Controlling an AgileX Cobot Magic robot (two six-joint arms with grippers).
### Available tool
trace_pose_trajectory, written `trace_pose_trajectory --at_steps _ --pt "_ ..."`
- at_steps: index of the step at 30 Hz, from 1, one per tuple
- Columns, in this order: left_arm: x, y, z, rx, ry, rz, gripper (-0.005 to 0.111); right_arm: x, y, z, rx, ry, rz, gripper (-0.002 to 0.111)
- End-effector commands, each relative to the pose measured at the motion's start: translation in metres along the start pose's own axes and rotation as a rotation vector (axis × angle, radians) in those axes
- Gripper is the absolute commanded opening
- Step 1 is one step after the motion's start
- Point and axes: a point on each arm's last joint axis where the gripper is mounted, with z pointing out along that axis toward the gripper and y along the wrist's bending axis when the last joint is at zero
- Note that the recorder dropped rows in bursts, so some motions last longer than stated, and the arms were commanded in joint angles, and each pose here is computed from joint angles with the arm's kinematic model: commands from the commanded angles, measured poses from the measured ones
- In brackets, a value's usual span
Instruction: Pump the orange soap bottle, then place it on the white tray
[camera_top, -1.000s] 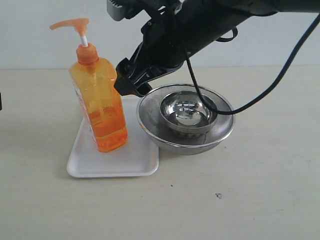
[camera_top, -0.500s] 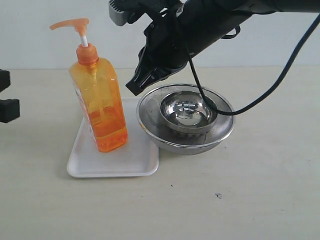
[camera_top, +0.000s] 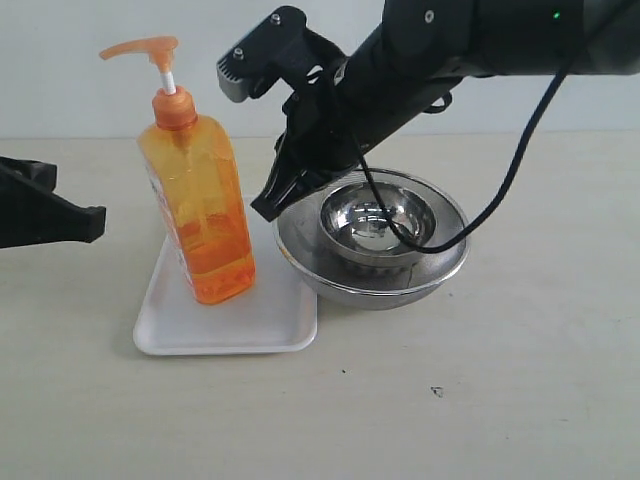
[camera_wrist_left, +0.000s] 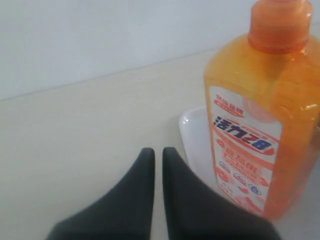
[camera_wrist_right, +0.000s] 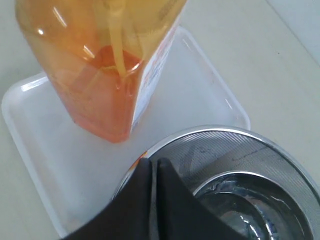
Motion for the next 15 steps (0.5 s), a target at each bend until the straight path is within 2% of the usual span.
trace_pose_trajectory --at_steps 1,8,13,15 --pt "-0.001 0.006 0.0 -0.059 -0.017 -0.012 0.005 0.001 -0.005 0.007 0.023 -0.021 0.023 0.0" --pt "-0.001 0.007 0.001 -0.079 -0.017 0.046 0.005 -0.005 -0.006 0.008 0.03 -0.093 0.1 0.0" --pt "0.006 0.011 0.012 -0.195 0.015 0.083 0.005 -0.008 -0.008 0.008 0.051 -0.121 0.1 0.0" --pt "0.007 0.004 0.021 -0.161 0.042 0.092 0.005 -0.009 -0.01 0.008 0.068 -0.142 0.101 0.0"
